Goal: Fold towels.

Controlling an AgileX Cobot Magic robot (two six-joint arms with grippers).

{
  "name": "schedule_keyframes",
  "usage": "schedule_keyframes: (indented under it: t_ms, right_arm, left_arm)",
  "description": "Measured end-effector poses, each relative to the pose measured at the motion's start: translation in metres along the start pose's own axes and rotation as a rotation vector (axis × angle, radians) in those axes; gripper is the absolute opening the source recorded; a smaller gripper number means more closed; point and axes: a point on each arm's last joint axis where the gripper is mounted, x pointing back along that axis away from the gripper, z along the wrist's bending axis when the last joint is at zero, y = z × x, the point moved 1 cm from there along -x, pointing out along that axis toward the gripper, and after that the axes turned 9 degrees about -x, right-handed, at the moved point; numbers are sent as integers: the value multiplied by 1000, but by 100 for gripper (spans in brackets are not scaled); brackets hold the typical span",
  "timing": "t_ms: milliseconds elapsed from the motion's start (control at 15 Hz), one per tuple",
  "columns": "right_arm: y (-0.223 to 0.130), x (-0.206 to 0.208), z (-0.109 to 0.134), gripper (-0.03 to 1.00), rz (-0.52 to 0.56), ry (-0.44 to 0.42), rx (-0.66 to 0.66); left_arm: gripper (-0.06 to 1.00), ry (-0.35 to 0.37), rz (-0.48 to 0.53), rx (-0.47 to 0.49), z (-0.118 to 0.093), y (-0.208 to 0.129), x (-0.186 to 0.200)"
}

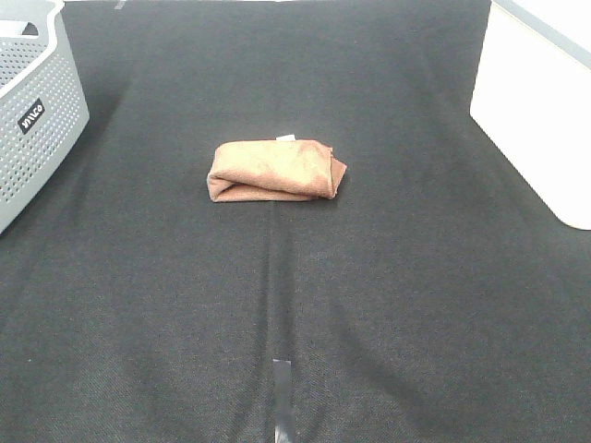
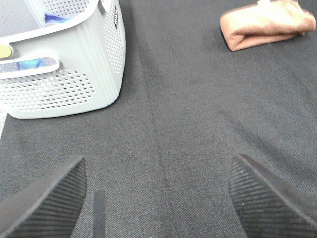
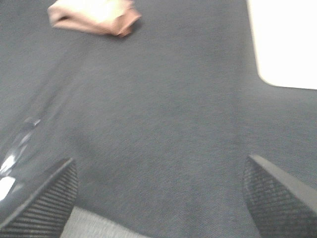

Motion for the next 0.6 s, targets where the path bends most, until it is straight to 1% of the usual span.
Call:
schedule_keyframes:
  t_ms: [133,200,600]
  right_arm:
    - [-5,9,2,85,-66,-4,11]
    - [-6,11,2,85,-81,-3,13]
    - [-7,12,3,85,-86,-1,13]
  left_arm:
    - [76,0,0,-1,0,0,0]
    - [76,0,0,-1,0,0,0]
    - [76,0,0,-2,0,0,0]
